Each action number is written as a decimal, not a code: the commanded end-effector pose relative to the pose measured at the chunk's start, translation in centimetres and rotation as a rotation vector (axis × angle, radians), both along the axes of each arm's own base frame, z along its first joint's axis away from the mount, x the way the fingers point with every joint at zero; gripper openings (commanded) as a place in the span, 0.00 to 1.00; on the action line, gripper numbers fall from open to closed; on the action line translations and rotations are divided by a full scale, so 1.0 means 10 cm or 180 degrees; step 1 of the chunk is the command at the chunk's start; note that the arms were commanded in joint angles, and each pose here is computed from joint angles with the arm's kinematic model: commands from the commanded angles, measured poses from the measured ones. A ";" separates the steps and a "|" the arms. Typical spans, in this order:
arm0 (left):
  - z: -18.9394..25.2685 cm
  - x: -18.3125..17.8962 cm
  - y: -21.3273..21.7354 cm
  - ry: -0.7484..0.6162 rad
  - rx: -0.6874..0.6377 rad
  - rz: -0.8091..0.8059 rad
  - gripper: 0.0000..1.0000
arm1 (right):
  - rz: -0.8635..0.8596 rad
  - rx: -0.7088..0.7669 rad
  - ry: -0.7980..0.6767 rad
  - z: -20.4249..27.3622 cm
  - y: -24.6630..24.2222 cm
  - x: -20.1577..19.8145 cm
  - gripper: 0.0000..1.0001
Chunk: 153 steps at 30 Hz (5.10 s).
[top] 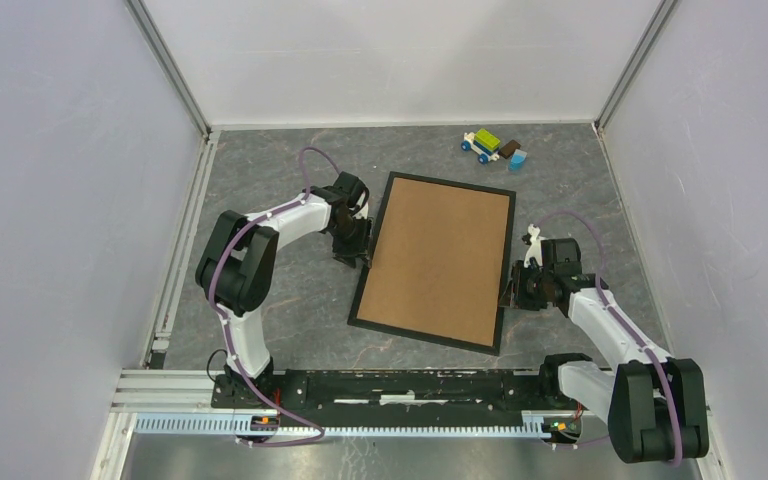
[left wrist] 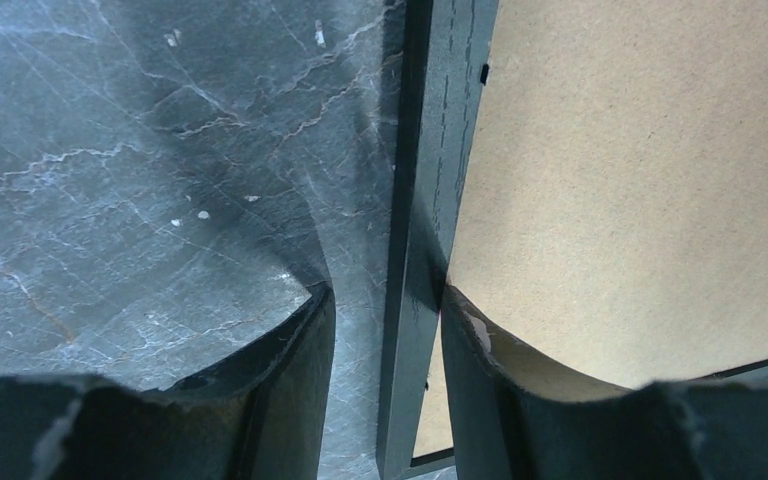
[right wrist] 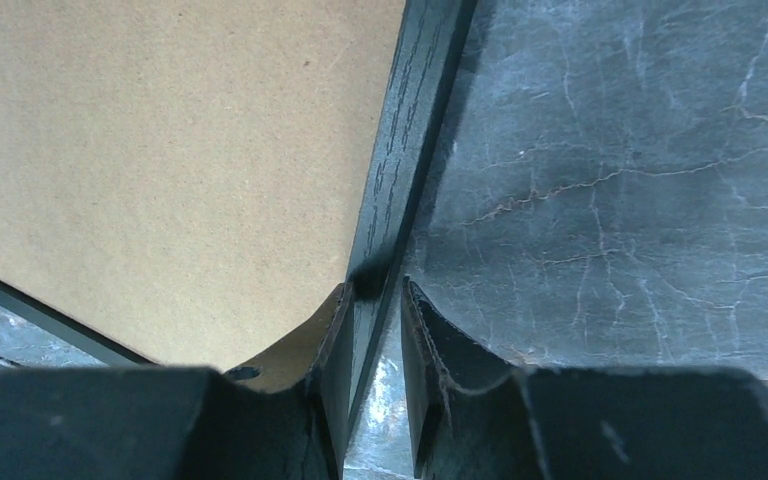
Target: Put the photo into the frame
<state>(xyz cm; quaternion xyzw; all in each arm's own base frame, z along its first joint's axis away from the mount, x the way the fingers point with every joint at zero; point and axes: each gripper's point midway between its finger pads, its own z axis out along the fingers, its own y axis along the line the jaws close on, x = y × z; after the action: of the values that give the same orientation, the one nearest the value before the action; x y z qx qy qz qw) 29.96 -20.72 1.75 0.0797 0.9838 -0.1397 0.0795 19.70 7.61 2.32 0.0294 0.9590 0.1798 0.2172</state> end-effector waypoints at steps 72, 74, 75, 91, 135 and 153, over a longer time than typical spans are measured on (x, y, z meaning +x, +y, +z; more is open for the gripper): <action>-0.32 -0.38 0.09 0.0311 0.0195 -0.0247 0.45 | 0.0040 -0.0588 0.0070 0.01 -0.02 0.20 0.29; -0.32 -0.38 0.09 0.0307 0.0193 -0.0250 0.45 | 0.0056 -0.0587 0.0088 -0.01 -0.02 0.21 0.29; -0.32 -0.38 0.09 0.0307 0.0192 -0.0250 0.45 | 0.0045 -0.0602 0.0088 -0.01 -0.03 0.21 0.29; -0.33 -0.38 0.09 0.0320 0.0195 -0.0260 0.44 | 0.0060 -0.0554 0.0044 0.12 -0.03 0.29 0.31; -0.36 -0.40 0.15 0.0341 0.0324 -0.0325 0.42 | 0.0179 -0.0586 -0.0386 0.62 0.01 1.06 0.51; -0.36 -0.43 0.09 0.0385 0.0234 -0.0355 0.42 | -0.0017 -0.0573 -0.0197 0.27 -0.17 1.64 0.32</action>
<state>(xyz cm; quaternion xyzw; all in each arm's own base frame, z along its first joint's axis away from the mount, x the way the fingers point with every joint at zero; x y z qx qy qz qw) 29.13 -21.03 1.71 0.0885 0.9817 -0.1506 0.0760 33.16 5.90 3.93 0.0045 0.9724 0.0877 0.2163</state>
